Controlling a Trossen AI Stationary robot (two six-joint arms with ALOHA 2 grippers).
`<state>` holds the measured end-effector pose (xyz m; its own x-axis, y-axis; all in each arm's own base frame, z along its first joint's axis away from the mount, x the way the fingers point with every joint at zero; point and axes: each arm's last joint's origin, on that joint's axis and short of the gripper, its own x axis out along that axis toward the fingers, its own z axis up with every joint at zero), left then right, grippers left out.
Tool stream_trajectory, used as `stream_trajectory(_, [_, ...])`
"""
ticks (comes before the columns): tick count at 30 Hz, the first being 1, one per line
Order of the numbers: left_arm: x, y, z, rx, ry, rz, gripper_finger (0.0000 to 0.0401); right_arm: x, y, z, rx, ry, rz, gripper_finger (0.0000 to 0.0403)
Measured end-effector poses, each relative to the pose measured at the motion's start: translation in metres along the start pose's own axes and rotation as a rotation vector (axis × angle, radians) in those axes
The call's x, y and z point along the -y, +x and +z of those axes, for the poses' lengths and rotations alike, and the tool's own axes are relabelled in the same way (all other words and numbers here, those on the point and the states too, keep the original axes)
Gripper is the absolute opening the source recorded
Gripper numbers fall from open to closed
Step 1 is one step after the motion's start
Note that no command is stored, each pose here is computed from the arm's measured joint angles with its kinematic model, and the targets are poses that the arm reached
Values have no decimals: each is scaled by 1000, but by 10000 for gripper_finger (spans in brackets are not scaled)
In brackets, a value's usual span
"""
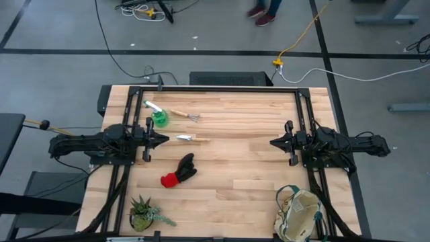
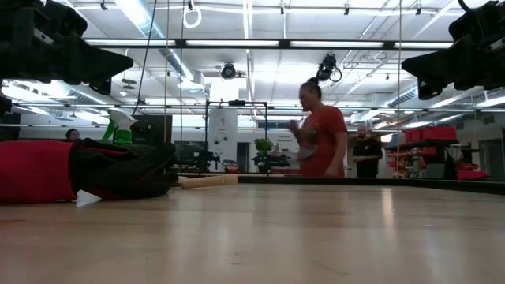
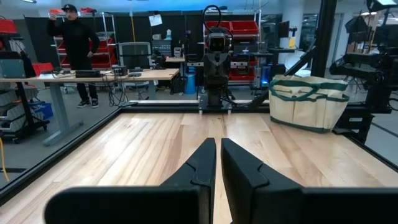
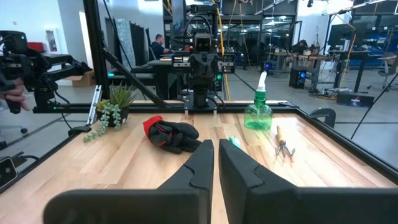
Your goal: Pick & Place Garden tools in Gardening bag
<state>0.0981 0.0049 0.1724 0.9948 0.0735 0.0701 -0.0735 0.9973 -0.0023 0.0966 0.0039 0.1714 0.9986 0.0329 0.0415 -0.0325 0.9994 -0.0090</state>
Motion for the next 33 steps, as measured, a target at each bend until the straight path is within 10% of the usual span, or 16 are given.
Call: stream_trajectory(33, [-2,-4,31,147,-110,52,32,0,0,0,0,0,0,29])
